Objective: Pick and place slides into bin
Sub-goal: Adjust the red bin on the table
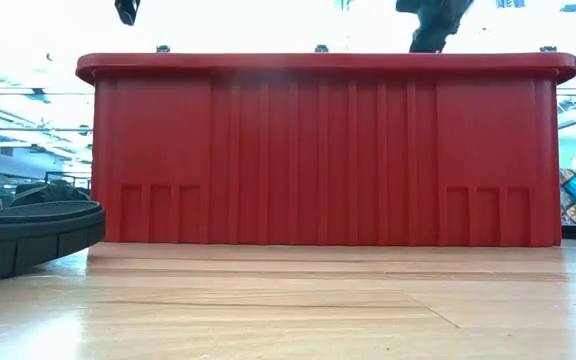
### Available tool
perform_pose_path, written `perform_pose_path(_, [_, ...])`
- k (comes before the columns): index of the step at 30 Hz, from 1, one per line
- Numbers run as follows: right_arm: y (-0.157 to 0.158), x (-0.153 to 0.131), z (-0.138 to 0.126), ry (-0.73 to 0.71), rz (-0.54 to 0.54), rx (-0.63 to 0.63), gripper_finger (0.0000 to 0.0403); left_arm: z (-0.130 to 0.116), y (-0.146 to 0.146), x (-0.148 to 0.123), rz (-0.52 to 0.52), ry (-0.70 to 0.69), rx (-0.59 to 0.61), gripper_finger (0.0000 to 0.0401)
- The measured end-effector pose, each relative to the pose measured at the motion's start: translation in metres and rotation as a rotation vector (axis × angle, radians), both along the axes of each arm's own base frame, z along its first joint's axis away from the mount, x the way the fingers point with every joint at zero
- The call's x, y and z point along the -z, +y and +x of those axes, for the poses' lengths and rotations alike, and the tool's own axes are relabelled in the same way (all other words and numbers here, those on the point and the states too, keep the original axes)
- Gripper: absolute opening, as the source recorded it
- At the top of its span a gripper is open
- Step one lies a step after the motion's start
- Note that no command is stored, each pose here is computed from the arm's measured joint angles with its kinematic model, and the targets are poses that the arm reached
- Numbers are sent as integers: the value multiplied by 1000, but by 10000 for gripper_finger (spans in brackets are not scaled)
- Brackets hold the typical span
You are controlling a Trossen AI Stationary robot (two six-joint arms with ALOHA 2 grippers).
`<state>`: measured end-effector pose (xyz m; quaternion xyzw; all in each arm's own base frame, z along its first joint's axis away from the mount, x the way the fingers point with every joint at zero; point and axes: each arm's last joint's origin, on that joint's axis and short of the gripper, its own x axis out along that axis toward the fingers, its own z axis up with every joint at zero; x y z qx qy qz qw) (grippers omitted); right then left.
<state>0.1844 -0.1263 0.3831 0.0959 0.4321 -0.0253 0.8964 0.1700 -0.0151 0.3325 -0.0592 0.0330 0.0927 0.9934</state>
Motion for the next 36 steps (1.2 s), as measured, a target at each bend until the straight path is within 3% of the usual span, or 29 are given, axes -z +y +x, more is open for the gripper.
perform_pose_path(3, [21, -5, -3, 3, 20, -58, 2, 0, 2, 0, 11, 3, -11, 3])
perform_pose_path(10, [66, -13, -12, -20, 178, -268, 0, 0, 6, 0, 30, 8, -28, 3])
perform_pose_path(14, [85, -12, -13, 57, 203, -308, 0, 1, 9, 0, 52, 13, -42, 3])
perform_pose_path(19, [88, 0, -12, 173, 140, -222, 0, 1, 14, 0, 77, 19, -70, 3])
perform_pose_path(23, [76, 12, -10, 262, -74, -37, 0, 1, 17, 0, 78, 19, -87, 3])
perform_pose_path(27, [51, 16, -7, 244, -231, 91, 0, 1, 19, 0, 74, 18, -79, 3])
perform_pose_path(34, [-14, 39, -12, 224, -258, 279, 0, 1, 19, 0, 39, 12, -57, 3])
perform_pose_path(36, [-27, 47, -15, 227, -203, 291, 0, 1, 19, 0, 18, 7, -62, 3])
